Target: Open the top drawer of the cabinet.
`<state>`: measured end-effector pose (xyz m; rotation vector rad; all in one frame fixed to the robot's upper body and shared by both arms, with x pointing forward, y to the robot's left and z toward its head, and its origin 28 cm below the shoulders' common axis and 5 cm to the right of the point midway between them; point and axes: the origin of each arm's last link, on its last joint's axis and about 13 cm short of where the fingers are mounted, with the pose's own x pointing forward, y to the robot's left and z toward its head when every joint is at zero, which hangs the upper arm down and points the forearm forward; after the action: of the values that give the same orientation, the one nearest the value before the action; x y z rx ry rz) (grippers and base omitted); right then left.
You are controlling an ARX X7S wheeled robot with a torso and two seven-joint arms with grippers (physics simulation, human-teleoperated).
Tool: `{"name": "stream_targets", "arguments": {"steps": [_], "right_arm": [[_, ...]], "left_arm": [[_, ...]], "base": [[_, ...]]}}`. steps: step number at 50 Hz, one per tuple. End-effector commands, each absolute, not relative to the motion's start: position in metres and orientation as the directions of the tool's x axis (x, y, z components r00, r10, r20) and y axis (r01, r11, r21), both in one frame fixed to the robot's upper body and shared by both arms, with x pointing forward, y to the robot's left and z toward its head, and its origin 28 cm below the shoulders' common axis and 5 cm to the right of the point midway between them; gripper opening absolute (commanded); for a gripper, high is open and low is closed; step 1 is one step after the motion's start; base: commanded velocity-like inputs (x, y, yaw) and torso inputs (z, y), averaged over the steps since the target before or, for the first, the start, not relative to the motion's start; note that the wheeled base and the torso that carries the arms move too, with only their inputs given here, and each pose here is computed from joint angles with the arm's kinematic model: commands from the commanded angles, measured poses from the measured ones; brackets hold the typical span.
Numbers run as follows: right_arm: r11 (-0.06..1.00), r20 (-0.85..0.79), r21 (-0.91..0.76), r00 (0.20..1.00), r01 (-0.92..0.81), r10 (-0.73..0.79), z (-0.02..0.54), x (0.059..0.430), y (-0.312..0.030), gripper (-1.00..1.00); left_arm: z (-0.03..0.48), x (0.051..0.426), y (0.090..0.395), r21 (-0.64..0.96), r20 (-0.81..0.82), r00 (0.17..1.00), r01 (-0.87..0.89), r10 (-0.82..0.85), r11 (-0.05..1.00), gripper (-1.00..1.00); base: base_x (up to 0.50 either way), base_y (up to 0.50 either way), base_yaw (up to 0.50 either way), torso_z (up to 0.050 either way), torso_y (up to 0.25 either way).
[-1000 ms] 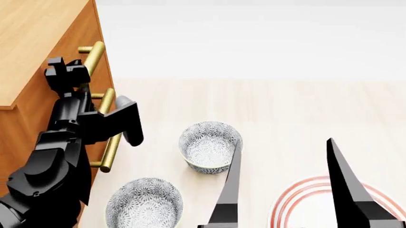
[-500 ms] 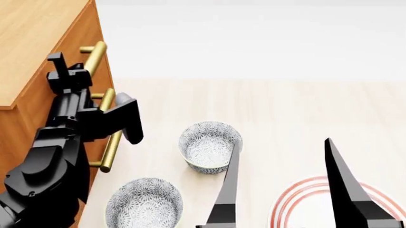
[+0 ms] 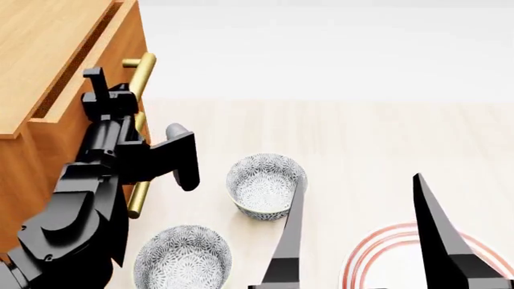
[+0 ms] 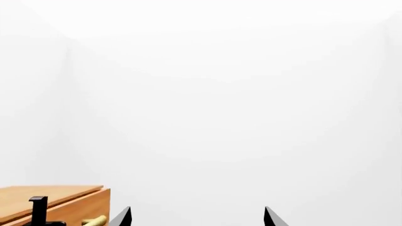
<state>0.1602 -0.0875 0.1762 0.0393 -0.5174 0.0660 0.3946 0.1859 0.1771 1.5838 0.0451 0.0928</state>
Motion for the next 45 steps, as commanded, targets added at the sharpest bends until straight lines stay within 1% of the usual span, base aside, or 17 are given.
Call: {"name": "stream_targets", "arguments": {"steps": [1,8,16,23,25,27,28,36,45], "right_arm": [[0.998,0.514,0.023,0.857,-0.059,0.039,0.179,0.163,-0.09,1.0],[0.998,0.516,0.024,0.856,-0.058,0.037,0.179,0.163,-0.091,1.0],[0.998,0.517,0.027,0.855,-0.055,0.033,0.179,0.163,-0.092,1.0],[0.998,0.519,0.027,0.854,-0.057,0.035,0.179,0.163,-0.092,1.0],[0.998,0.519,0.027,0.854,-0.057,0.035,0.18,0.163,-0.092,1.0],[0.998,0.519,0.027,0.854,-0.057,0.035,0.18,0.163,-0.092,1.0],[0.998,0.52,0.027,0.853,-0.057,0.035,0.18,0.163,-0.092,1.0],[0.998,0.523,0.027,0.852,-0.055,0.033,0.181,0.162,-0.092,1.0],[0.998,0.526,0.028,0.85,-0.052,0.03,0.182,0.161,-0.093,1.0]], "left_arm": [[0.187,0.393,0.159,0.993,0.1,0.995,-0.1,-0.009,-0.068,-1.0],[0.189,0.39,0.149,0.993,0.097,0.995,-0.099,-0.032,-0.067,-1.0],[0.191,0.387,0.135,0.99,0.099,0.993,-0.106,-0.071,-0.096,-1.0],[0.195,0.384,0.125,0.989,0.1,0.99,-0.11,-0.097,-0.1,-1.0],[0.197,0.383,0.122,0.989,0.1,0.99,-0.11,-0.102,-0.095,-1.0],[0.199,0.382,0.12,0.993,0.1,0.99,-0.107,-0.101,-0.058,-1.0],[0.198,0.381,0.118,0.993,0.093,0.99,-0.101,-0.106,-0.069,-1.0],[0.198,0.375,0.107,0.993,0.092,0.988,-0.1,-0.128,-0.057,-1.0],[0.199,0.372,0.105,0.993,0.096,0.986,-0.104,-0.135,-0.054,-1.0]], "base": [[0.0,0.0,0.0,0.0,0.0],[-0.01,0.0,0.0,0.0,0.003],[-0.01,0.0,0.0,0.0,0.004],[-0.01,0.0,0.0,0.0,0.003],[-0.01,0.0,0.0,0.0,0.005],[-0.01,0.0,0.0,0.0,0.006],[-0.01,0.0,0.0,0.0,0.0],[-0.01,0.0,0.0,0.0,0.004],[-0.01,0.0,0.0,0.0,0.004]]}}
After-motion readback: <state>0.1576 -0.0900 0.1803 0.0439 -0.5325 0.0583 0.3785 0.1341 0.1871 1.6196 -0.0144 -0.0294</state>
